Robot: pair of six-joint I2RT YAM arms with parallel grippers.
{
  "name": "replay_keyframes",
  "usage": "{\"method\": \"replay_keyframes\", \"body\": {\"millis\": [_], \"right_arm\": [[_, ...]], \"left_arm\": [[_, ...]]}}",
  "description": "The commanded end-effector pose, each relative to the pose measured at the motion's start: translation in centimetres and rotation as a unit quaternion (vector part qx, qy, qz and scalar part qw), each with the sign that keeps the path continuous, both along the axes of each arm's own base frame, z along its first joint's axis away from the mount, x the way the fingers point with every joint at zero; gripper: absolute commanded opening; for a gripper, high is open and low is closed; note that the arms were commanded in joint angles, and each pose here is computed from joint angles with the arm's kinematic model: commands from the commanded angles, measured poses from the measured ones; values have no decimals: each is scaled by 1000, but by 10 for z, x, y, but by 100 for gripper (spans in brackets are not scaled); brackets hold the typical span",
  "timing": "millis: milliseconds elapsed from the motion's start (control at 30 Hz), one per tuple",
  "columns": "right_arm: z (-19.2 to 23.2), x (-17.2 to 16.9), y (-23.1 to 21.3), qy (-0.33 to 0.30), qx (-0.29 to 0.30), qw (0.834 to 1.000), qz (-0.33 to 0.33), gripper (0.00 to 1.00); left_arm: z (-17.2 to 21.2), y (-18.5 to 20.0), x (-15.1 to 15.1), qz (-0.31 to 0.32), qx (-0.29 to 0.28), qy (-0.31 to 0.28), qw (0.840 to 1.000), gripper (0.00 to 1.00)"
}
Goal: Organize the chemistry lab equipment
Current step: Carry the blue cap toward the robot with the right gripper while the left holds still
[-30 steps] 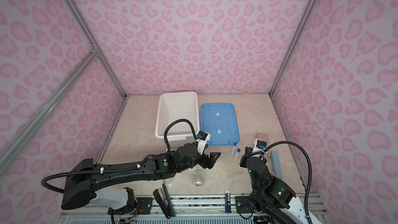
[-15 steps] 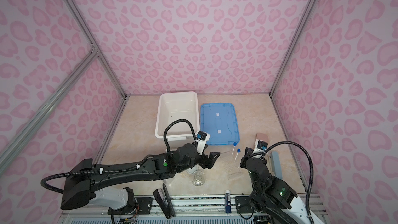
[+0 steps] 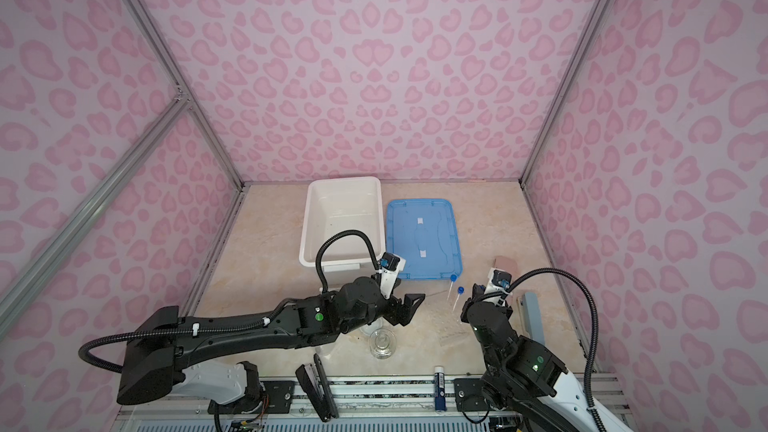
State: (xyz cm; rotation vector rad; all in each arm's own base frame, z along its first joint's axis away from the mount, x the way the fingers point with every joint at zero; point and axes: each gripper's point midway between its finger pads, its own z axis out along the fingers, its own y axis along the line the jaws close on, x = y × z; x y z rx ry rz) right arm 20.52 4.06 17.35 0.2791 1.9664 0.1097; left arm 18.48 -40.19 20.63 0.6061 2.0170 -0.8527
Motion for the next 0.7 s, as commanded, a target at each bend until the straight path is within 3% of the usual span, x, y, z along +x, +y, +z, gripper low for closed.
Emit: {"method": "replay_keyframes", "body": {"millis": [0,200,667], "right_arm": [[0,2,-1,-11,-9,1000,-5,14],[8,4,6,-52,-18,998,19,15],[0,3,16,-79,-60,995,31,14]], "left_arm": [[5,1,2,7,-12,-4,1000,84],[-6,-3,3,5,-4,3,1000,84],[-14,-13,2,1,-13,19,1000,84]]}}
